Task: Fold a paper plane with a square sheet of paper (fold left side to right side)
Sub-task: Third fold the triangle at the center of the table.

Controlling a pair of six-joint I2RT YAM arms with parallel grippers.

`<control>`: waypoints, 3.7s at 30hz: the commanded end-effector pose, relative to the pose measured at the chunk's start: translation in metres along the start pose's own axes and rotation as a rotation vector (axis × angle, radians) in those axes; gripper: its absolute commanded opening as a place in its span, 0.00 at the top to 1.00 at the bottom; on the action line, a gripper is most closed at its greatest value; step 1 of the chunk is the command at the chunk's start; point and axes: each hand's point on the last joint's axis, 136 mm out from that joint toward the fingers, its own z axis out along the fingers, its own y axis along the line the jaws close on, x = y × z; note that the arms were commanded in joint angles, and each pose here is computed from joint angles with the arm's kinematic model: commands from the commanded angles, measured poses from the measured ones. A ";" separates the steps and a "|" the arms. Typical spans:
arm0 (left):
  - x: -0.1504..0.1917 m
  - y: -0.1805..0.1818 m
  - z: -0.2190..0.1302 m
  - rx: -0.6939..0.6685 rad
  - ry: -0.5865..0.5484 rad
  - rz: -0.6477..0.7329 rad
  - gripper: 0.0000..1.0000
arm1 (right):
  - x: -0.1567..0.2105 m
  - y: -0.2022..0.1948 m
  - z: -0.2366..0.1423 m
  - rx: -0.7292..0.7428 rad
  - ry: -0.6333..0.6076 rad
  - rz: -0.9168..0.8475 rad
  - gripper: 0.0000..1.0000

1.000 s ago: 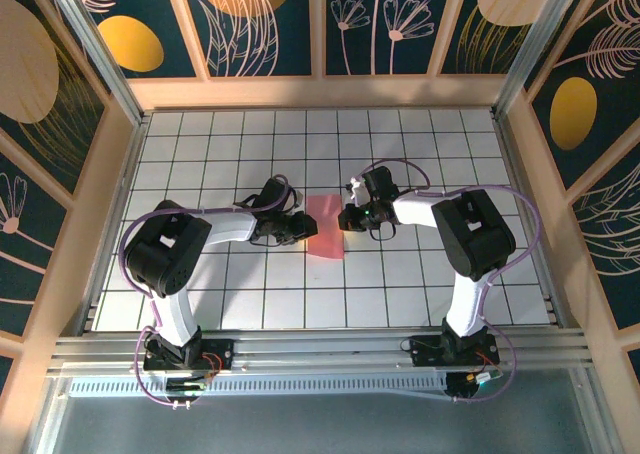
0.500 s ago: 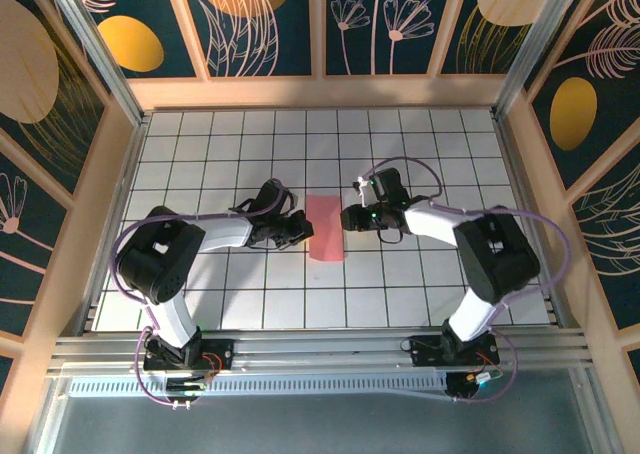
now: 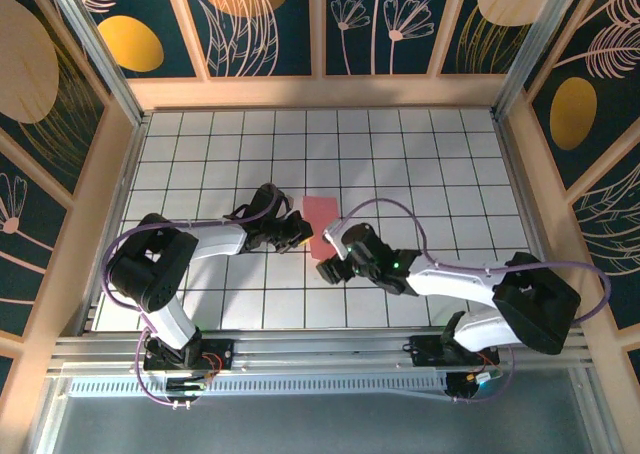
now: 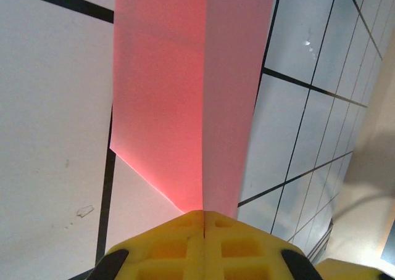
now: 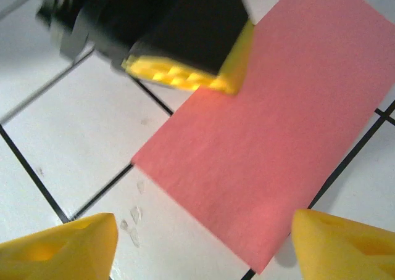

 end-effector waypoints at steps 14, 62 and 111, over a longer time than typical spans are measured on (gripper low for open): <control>0.005 -0.007 0.001 0.010 0.031 -0.029 0.98 | -0.026 -0.006 0.029 0.218 -0.087 -0.286 0.19; -0.037 -0.026 0.032 -0.067 0.079 0.226 0.87 | -0.014 0.018 0.028 -0.241 -0.006 0.168 1.00; -0.023 0.021 0.061 -0.217 0.139 0.237 0.95 | 0.009 -0.045 0.061 -0.165 0.159 0.376 1.00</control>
